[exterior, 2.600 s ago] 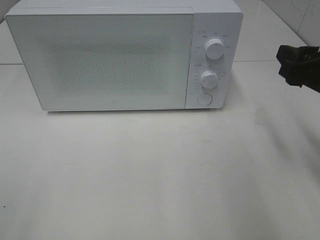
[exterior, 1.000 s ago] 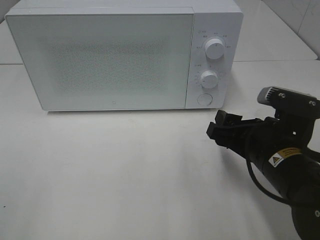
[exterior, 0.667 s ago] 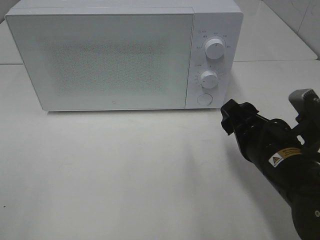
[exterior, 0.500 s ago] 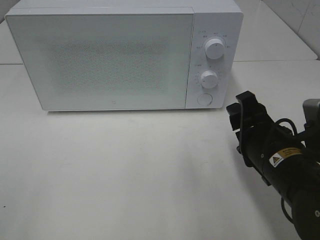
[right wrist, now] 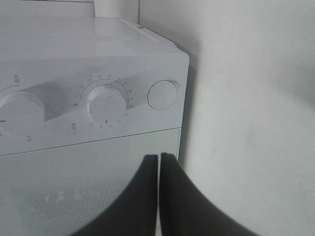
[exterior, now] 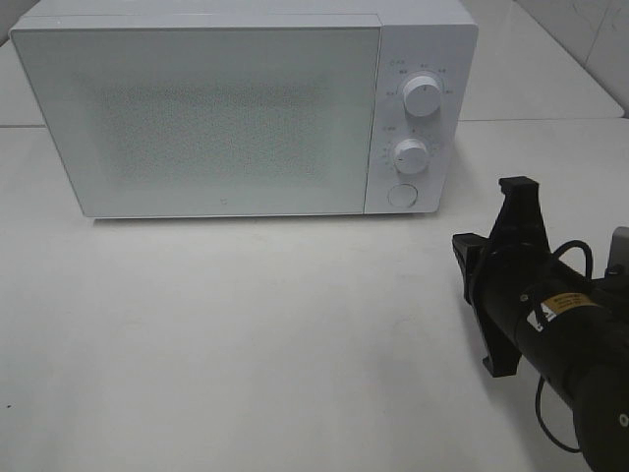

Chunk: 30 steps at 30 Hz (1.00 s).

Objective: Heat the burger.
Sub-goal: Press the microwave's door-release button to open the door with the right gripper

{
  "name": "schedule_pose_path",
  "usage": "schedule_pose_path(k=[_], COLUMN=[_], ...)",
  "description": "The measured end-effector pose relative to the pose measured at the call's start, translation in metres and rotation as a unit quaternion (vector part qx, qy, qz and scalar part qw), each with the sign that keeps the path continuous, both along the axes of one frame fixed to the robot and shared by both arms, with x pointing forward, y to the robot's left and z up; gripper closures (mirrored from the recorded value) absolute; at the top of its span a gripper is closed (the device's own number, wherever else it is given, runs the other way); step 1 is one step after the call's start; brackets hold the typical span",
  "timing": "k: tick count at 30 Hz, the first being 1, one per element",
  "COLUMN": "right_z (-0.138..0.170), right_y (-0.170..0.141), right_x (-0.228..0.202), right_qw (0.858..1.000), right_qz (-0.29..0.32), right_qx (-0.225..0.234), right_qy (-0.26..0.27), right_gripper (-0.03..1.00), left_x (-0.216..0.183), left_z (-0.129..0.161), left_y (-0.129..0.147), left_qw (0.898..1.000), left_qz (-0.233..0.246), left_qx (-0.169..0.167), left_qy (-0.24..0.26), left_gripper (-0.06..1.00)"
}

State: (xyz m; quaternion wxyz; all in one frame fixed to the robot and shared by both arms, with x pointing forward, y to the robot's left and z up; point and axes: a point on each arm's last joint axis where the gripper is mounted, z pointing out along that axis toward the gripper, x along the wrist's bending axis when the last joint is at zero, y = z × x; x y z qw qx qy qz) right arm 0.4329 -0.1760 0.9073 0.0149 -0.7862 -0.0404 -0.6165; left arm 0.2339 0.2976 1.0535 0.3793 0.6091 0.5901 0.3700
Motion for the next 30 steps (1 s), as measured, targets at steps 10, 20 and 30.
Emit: schedule_pose_path(k=[10,20,30], right_z=[0.001,-0.014,-0.029], right_y=[0.004,0.011,0.023], right_x=[0.006,0.034,0.053], right_qw=[1.000,1.000,0.999], right_qz=[-0.012,-0.010,-0.008], right_qx=[0.011,0.016,0.027], right_qy=[0.008,0.018,0.032], right_gripper=[0.95,0.95,0.95], left_x=[0.000,0.000,0.000], left_z=[0.000,0.000,0.000], left_y=[0.000,0.000,0.000], left_qw=[1.000,1.000,1.000], left_qz=[0.000,0.000,0.000], left_qx=[0.000,0.000,0.000], left_qy=[0.000,0.000,0.000], left_gripper=[-0.03,-0.03,-0.03])
